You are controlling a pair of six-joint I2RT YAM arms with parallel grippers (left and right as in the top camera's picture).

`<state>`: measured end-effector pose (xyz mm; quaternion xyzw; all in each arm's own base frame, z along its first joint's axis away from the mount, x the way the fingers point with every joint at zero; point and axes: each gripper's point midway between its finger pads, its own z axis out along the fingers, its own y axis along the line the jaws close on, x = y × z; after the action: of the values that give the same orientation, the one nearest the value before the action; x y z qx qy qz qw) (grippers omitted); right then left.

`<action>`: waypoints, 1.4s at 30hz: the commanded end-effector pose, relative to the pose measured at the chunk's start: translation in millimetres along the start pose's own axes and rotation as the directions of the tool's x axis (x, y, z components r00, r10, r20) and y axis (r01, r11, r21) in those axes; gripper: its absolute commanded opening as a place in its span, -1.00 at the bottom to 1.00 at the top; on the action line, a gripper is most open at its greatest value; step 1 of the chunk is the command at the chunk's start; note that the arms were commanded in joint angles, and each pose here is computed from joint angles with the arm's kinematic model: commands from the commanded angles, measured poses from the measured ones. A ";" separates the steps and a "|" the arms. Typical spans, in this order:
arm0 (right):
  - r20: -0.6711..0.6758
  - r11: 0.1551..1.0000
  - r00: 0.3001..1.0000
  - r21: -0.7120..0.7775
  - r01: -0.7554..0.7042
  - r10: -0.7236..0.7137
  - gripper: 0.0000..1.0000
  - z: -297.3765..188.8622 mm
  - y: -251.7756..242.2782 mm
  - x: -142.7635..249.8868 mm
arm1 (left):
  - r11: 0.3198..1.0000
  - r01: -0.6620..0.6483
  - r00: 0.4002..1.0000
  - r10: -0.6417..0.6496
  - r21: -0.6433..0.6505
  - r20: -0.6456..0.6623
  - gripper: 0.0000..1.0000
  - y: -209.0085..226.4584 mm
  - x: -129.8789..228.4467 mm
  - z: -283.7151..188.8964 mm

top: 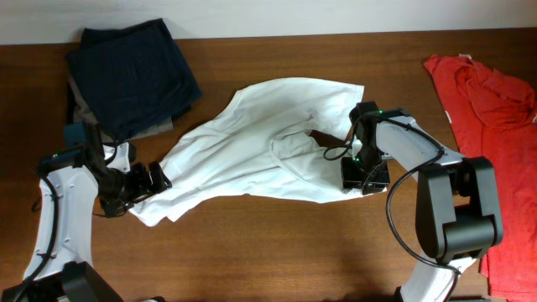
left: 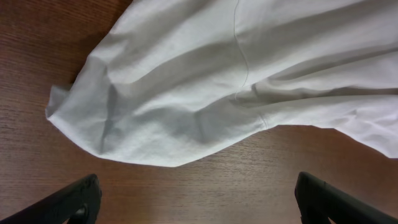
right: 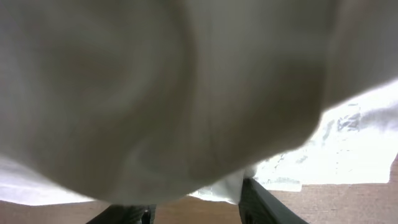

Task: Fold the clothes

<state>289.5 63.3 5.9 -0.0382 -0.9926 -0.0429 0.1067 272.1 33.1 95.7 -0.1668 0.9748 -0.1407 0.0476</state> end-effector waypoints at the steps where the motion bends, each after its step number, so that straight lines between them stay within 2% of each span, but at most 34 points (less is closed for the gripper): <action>1: 0.015 1.000 1.000 0.004 -0.009 0.009 -0.08 1.4 -1.8 -2.4 | 0.999 -0.032 0.999 0.032 0.015 0.031 0.98 -4.7 -5.6 -7.3; 2: 0.016 1.000 1.000 0.008 -0.009 0.009 -0.09 3.8 -2.9 -2.0 | 0.999 -0.032 0.999 0.032 0.015 0.030 0.98 -4.7 -5.5 -7.3; 4: 0.025 1.000 1.000 0.011 -0.017 0.017 -0.58 5.8 -3.8 -3.4 | 0.999 -0.032 0.999 0.032 0.015 0.030 0.98 -4.7 -5.5 -7.3; 6: 0.047 0.999 0.998 0.023 -0.033 0.032 -0.89 -0.5 -5.4 -6.2 | 0.999 -0.032 0.999 0.031 0.015 0.031 0.98 -4.7 -5.6 -7.3; 9: 0.125 0.998 0.991 0.034 -0.043 0.038 -0.92 -47.6 -7.8 -16.8 | 0.999 -0.032 0.999 0.032 0.015 0.031 0.98 -4.7 -5.7 -7.3; 13: 0.354 0.995 0.931 0.015 -0.103 0.091 -0.92 -140.5 -24.5 -64.9 | 0.999 -0.034 0.999 0.034 0.015 0.038 0.98 -4.8 -7.5 -7.3; 16: 0.514 0.983 0.840 -0.044 -0.179 0.176 -0.92 -188.7 -57.5 -99.7 | 0.999 -0.038 0.998 0.037 0.015 0.050 0.98 -4.9 -10.3 -7.4; 19: 0.703 0.949 0.659 -0.076 -0.305 0.268 -0.93 -227.2 -122.6 -143.3 | 0.999 -0.043 0.997 0.042 0.016 0.066 0.98 -5.2 -14.4 -7.7; 20: 0.731 0.942 0.623 -0.082 -0.326 0.279 -0.92 -235.2 -134.6 -148.5 | 0.999 -0.043 0.997 0.042 0.016 0.066 0.98 -5.2 -14.4 -7.7; 21: 0.763 0.930 0.571 -0.103 -0.354 0.302 -0.27 -250.3 -154.2 -152.2 | 0.999 -0.044 0.997 0.043 0.016 0.069 0.98 -5.3 -15.1 -7.7; 22: 0.768 0.923 0.560 -0.106 -0.369 0.312 0.98 -257.9 -163.6 -149.3 | 0.999 -0.045 0.996 0.044 0.016 0.074 0.98 -5.4 -16.3 -7.8; 25: 0.685 0.922 0.648 -0.094 -0.375 0.333 0.97 -249.6 -160.5 -123.0 | 0.999 -0.046 0.996 0.045 0.017 0.078 0.98 -5.6 -17.2 -7.9; 27: 0.573 0.941 0.750 -0.135 -0.311 0.330 0.97 -228.9 -138.9 -102.0 | 0.998 -0.060 0.996 0.058 0.021 0.071 0.98 -10.2 -15.1 -7.2; 29: 0.511 0.940 0.790 -0.171 -0.294 0.340 0.98 -220.4 -127.7 -90.1 | 0.993 -0.112 0.989 0.109 0.027 0.099 0.98 -25.2 -12.8 -14.5; 33: 0.444 0.933 0.827 -0.257 -0.252 0.345 0.97 -222.1 -104.9 -70.5 | 0.985 -0.153 0.935 0.169 -0.076 0.313 0.98 -50.8 -0.4 -71.2; 36: 0.384 0.936 0.861 -0.242 -0.254 0.333 0.97 -231.7 -95.4 -24.0 | 0.964 -0.267 0.846 0.244 -0.019 0.474 0.98 -82.6 17.7 -114.7; 39: 0.333 0.942 0.890 -0.229 -0.245 0.313 0.97 -233.7 -86.0 5.6 | 0.951 -0.306 0.838 0.248 0.043 0.486 0.98 -93.9 30.8 -122.4; 41: 0.329 0.953 0.904 -0.219 -0.209 0.273 0.97 -234.6 -71.5 11.4 | 0.959 -0.282 0.868 0.241 0.031 0.434 0.98 -86.7 37.9 -114.0; 42: 0.335 0.961 0.911 -0.212 -0.178 0.243 0.97 -236.8 -62.0 15.5 | 0.968 -0.252 0.882 0.235 -0.014 0.408 0.98 -75.9 40.3 -110.0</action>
<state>322.0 -39.0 219.5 -0.1974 -0.9731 -0.1045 -0.0569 247.9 -25.2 225.0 -0.0570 0.9471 -0.1292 0.2881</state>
